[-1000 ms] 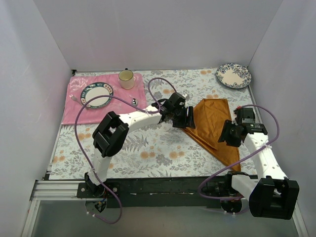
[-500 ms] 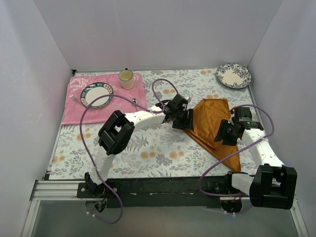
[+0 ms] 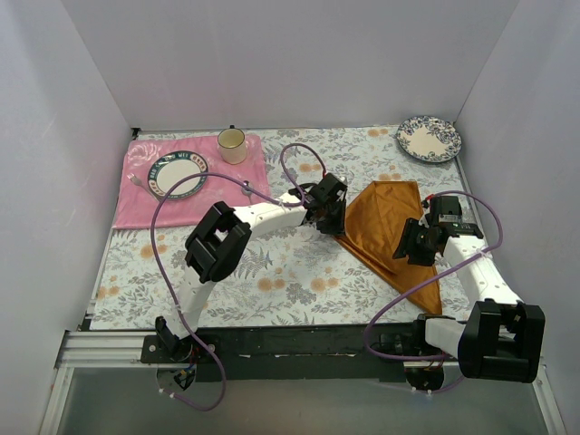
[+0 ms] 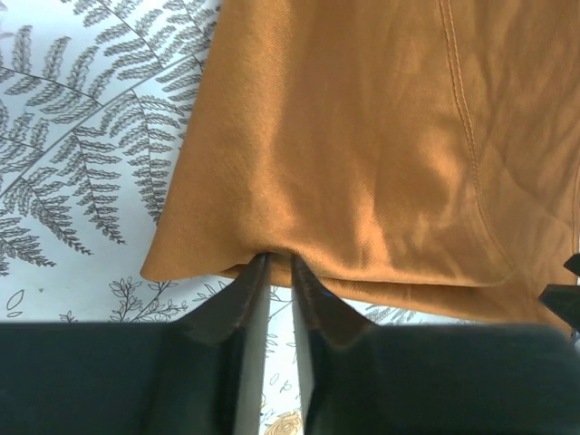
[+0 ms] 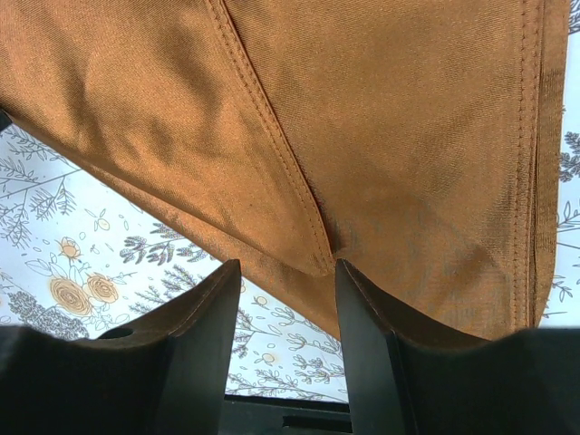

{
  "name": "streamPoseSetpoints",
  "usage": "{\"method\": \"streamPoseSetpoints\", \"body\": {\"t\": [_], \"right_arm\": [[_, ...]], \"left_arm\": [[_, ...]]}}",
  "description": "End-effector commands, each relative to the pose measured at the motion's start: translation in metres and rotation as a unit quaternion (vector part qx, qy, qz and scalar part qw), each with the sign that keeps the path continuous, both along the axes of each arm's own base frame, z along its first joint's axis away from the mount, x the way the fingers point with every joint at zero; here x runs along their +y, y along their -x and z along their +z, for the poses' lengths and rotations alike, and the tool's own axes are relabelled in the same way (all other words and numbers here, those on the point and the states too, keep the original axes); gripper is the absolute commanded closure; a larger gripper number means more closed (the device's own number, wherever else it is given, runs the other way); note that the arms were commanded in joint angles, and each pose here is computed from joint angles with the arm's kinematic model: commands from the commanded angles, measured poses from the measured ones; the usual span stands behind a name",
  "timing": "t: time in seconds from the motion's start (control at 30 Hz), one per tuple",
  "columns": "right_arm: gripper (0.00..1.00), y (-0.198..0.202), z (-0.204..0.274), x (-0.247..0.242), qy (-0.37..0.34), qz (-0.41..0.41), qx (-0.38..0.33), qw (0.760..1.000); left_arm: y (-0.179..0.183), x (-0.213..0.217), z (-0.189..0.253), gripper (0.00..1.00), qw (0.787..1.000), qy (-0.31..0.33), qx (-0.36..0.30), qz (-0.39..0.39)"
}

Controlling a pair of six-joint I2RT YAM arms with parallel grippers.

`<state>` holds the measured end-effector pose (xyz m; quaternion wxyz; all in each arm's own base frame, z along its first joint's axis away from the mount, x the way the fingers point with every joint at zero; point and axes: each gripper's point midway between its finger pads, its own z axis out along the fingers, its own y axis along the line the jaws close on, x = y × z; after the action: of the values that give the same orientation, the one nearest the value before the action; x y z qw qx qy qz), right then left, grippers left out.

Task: Fold the napkin, place the utensils inside, and roll it up
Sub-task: Fold the napkin

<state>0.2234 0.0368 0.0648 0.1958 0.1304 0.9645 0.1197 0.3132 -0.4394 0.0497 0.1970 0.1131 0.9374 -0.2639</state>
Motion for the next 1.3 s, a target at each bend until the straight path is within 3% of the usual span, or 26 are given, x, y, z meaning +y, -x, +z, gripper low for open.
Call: {"method": "streamPoseSetpoints", "body": {"t": [0.0, 0.13, 0.2, 0.3, 0.43, 0.73, 0.97, 1.17, 1.27], "right_arm": [[0.46, -0.011, 0.008, -0.003, 0.006, 0.002, -0.023, 1.0], [0.46, -0.01, 0.005, 0.002, -0.007, 0.004, -0.016, 1.0], [0.46, -0.009, 0.004, 0.001, -0.005, 0.002, -0.013, 1.0], [0.44, -0.006, -0.002, 0.001, -0.005, -0.003, 0.0, 1.0], [0.42, -0.002, -0.012, 0.008, -0.026, 0.003, 0.016, 1.0], [0.42, -0.015, 0.004, 0.014, -0.04, 0.019, -0.016, 0.999], [0.42, -0.013, 0.001, 0.013, -0.037, 0.025, -0.016, 0.999], [0.41, -0.013, 0.0, 0.014, -0.037, 0.032, -0.015, 0.999], [0.41, -0.014, 0.001, 0.014, -0.036, 0.035, -0.018, 0.999]], "left_arm": [[-0.019, 0.006, 0.02, 0.89, 0.999, 0.005, -0.036, 0.028], [-0.023, 0.008, 0.017, 0.95, 0.999, 0.006, -0.03, 0.031], [-0.022, 0.008, 0.019, 0.82, 0.999, 0.009, -0.029, 0.028], [-0.016, 0.005, 0.03, 0.5, 0.999, 0.027, -0.026, 0.018], [-0.005, 0.004, 0.038, 0.35, 0.999, 0.043, -0.017, -0.001], [-0.009, 0.001, 0.02, 0.41, 1.0, 0.01, -0.026, -0.007], [-0.029, 0.012, 0.009, 0.62, 0.998, -0.038, -0.045, 0.039], [-0.034, 0.01, 0.004, 0.74, 0.997, -0.049, -0.045, 0.042], [-0.028, 0.012, 0.003, 0.62, 0.997, -0.052, -0.034, 0.04]]}}
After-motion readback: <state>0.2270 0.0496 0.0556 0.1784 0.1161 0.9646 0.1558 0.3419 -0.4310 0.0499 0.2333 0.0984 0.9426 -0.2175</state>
